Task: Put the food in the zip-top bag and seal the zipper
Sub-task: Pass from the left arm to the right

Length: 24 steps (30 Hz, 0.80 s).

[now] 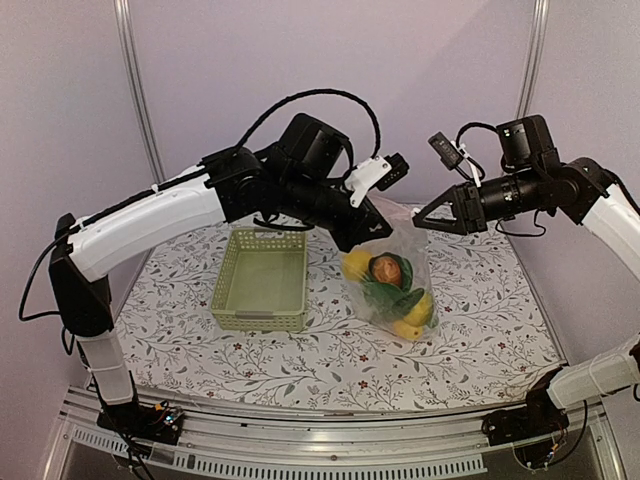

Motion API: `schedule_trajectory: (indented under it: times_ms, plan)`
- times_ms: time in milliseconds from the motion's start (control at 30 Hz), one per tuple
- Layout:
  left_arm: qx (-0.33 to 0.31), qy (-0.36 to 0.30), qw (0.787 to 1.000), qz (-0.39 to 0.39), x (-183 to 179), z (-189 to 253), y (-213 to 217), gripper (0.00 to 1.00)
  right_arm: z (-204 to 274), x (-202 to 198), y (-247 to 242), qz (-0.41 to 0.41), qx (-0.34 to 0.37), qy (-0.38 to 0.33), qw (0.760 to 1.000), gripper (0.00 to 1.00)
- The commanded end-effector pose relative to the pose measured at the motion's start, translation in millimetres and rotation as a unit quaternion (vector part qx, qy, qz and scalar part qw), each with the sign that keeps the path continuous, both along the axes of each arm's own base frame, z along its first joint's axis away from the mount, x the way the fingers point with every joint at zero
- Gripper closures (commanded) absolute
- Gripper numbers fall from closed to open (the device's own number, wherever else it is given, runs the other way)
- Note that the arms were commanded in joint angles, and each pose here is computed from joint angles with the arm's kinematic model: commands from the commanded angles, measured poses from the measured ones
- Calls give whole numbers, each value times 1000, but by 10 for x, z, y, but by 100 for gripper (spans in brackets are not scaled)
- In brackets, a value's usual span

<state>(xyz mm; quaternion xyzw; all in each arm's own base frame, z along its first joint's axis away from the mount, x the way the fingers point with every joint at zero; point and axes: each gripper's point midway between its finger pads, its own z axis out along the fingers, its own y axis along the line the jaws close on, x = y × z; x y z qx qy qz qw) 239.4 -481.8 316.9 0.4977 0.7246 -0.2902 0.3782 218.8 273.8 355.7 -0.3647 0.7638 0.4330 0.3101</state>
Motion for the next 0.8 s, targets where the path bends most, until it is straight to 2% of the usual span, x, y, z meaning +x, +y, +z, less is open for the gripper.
schedule_trajectory:
  times_ms: [0, 633, 767]
  plan:
    - [-13, 2, 1000, 10, 138, -3, -22, 100, 47, 22, -3, -6, -4, -23, 1000, 71]
    - [-21, 16, 1000, 12, 167, -7, -52, 100, -191, 146, -9, -20, -33, -30, 999, 79]
    - [-21, 15, 1000, 12, 170, 1, -53, 100, -126, 169, -19, -28, -29, -41, 998, 85]
